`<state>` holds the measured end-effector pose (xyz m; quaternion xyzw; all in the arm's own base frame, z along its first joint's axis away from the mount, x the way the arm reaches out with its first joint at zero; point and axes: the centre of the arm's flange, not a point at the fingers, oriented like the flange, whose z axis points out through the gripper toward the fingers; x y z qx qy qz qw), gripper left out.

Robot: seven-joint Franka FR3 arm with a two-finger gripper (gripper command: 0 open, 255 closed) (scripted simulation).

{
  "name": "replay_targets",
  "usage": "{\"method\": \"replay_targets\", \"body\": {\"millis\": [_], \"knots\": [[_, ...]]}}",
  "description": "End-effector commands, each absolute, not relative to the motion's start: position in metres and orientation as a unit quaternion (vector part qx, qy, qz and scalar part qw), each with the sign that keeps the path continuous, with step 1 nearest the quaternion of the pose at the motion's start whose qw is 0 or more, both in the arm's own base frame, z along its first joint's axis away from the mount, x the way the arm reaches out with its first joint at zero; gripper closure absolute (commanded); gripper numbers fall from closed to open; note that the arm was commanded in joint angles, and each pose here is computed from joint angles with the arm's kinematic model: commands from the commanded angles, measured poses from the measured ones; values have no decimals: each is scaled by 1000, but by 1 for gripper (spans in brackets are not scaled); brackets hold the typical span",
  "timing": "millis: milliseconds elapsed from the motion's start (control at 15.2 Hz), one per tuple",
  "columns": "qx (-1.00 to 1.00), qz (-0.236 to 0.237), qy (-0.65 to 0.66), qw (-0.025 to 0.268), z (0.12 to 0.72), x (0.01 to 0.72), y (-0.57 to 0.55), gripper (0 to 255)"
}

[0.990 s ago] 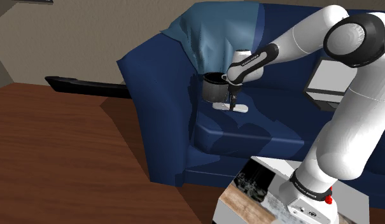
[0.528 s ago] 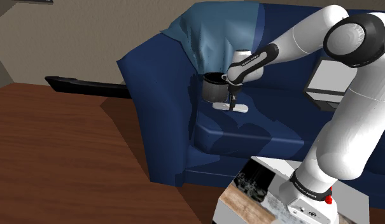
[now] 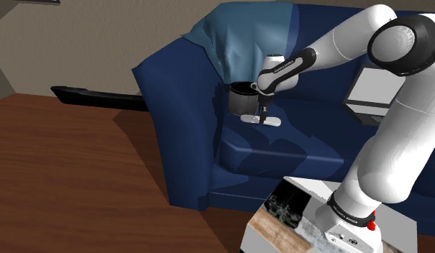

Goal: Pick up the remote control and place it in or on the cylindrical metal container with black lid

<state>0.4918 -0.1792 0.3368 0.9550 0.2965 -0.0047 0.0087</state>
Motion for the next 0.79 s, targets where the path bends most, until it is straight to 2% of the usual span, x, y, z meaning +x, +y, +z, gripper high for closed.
{"method": "replay_targets", "body": {"millis": [0, 726], "knots": [[955, -5, 296, 9, 346, 492, -178, 255], [955, -5, 296, 9, 404, 492, -178, 255]]}}
